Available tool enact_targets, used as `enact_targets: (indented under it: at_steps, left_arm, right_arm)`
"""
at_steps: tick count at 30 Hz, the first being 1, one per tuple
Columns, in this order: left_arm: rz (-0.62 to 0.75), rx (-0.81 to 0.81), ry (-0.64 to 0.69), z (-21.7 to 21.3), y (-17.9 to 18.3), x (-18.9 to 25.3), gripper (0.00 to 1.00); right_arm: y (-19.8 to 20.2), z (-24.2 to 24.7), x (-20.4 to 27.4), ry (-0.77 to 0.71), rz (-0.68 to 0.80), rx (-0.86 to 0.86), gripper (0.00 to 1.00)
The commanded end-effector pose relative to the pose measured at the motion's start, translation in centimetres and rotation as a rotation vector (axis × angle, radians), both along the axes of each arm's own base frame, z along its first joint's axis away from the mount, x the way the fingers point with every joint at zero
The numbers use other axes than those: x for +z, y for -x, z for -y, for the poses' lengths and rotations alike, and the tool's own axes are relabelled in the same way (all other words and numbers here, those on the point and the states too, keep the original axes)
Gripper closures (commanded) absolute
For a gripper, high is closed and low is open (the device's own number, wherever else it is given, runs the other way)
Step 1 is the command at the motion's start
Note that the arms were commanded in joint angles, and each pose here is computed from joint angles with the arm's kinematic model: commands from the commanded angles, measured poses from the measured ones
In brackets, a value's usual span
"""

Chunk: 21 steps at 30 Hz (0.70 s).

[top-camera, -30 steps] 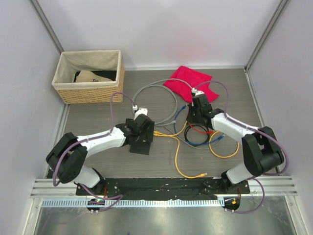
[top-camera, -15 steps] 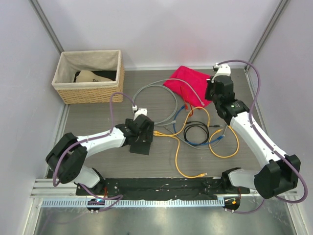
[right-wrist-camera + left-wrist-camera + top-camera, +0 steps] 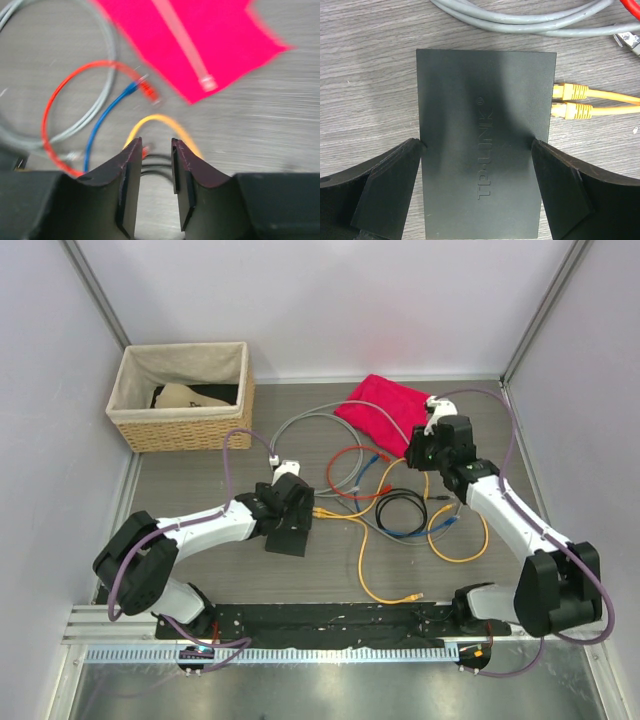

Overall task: Insert the plug into the switch port
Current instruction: Adjust the connector at the center of the board.

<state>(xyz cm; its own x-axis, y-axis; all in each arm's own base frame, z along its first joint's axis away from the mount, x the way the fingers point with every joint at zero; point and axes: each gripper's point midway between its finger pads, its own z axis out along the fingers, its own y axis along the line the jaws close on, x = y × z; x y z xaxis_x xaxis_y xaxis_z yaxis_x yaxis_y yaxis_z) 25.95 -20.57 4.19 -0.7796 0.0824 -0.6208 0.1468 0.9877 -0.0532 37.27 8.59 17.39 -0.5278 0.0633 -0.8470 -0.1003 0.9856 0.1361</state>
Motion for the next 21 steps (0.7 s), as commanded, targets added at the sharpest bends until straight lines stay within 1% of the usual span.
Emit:
enact_targets:
  at_steps: [1, 3, 4, 5, 9, 10, 11, 14, 18, 21]
  left_arm:
    - [-0.14, -0.009, -0.058, -1.7, 3.1, -3.1, 0.04]
    - [-0.14, -0.011, -0.057, -1.7, 3.1, -3.0, 0.04]
    - [-0.143, -0.011, -0.06, -1.8, 3.2, -3.1, 0.05]
    - [-0.142, -0.01, -0.056, -1.7, 3.1, -3.1, 0.04]
    - [-0.142, -0.011, -0.051, -1.6, 3.2, -2.9, 0.04]
    - [-0.14, -0.01, -0.051, -1.6, 3.1, -2.8, 0.04]
    - [-0.141, -0.012, -0.051, -1.6, 3.2, -2.8, 0.05]
    - [-0.139, -0.011, -0.049, -1.6, 3.1, -2.8, 0.04]
    - [-0.143, -0.014, -0.049, -1.5, 3.1, -2.8, 0.04]
    - [-0.144, -0.012, -0.05, -1.6, 3.1, -2.9, 0.05]
  right_arm:
    - [1.3, -7.0, -1.4, -0.124, -0.029, 0.362, 0.61]
    - [2.4, -9.4, -2.4, -0.083, -0.067, 0.493, 0.6]
    - [2.6, -10.0, -4.3, -0.024, -0.102, 0.558, 0.61]
    - [3.4, -11.1, -5.0, 0.0, -0.132, 0.613, 0.61]
    - [4.3, -13.4, -7.0, 0.059, -0.132, 0.785, 0.6]
    - [4.2, -13.5, -7.3, 0.097, -0.121, 0.819, 0.6]
    - [4.6, -13.8, -8.4, 0.118, -0.15, 0.845, 0.61]
    - [5.0, -14.6, -9.5, 0.151, -0.171, 0.925, 0.61]
    - [4.7, -15.0, -10.3, 0.205, -0.164, 0.96, 0.61]
    - [4.8, -15.4, -11.0, 0.22, -0.178, 0.991, 0.62]
